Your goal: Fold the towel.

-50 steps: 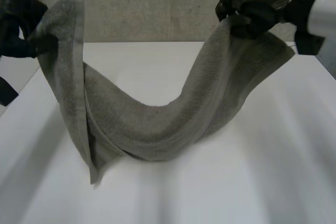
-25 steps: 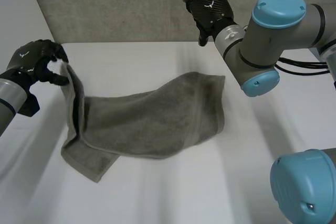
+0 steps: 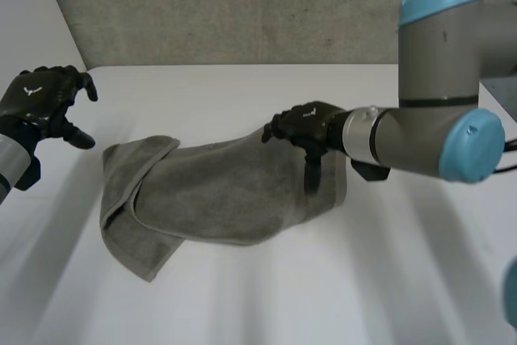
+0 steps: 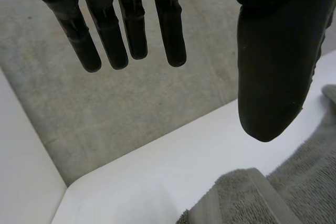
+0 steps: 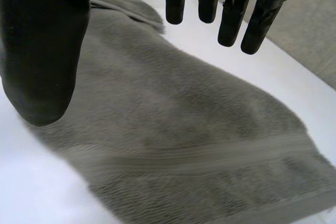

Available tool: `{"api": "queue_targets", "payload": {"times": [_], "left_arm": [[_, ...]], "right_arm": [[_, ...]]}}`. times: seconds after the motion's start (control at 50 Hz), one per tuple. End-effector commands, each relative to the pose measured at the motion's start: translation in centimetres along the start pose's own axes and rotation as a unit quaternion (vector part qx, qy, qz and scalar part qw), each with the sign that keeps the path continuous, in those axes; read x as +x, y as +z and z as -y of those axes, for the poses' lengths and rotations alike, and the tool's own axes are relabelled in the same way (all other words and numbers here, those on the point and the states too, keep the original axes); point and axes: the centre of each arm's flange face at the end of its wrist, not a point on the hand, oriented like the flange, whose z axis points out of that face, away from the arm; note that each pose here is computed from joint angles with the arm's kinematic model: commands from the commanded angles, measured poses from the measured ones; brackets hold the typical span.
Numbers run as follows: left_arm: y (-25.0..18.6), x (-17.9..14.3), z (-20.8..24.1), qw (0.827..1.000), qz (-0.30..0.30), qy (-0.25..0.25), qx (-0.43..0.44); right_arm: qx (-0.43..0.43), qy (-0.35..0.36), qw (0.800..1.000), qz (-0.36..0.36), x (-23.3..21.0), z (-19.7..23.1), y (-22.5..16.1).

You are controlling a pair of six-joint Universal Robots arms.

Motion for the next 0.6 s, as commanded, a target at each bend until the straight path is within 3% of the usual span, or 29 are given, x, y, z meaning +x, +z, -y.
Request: {"api": "queue_targets", "payload": {"times": [0.02,0.14,0.3,0.6], "left_arm": [[0.0,1.6,-1.7,0.998,-0.051,0.019,-0.024],[-0.2,3.8,-3.4,0.994,-0.089,0.042,-0.052],[-1.2,5.7,-6.8,0.972,-0.137,0.160,-0.107],[-1.6,6.3,-8.6,0.961,-0.160,0.177,-0.137]], "right_arm": [[-0.010,-0.006,1.000,0.007,-3.0,-3.3,-0.3],[-0.036,-0.001,0.999,0.011,-4.8,-5.7,-0.4],[-0.012,-0.015,1.000,-0.020,-6.0,-8.5,-0.3],[0.035,-0.004,0.998,-0.045,-5.5,-8.7,1.1]]}}
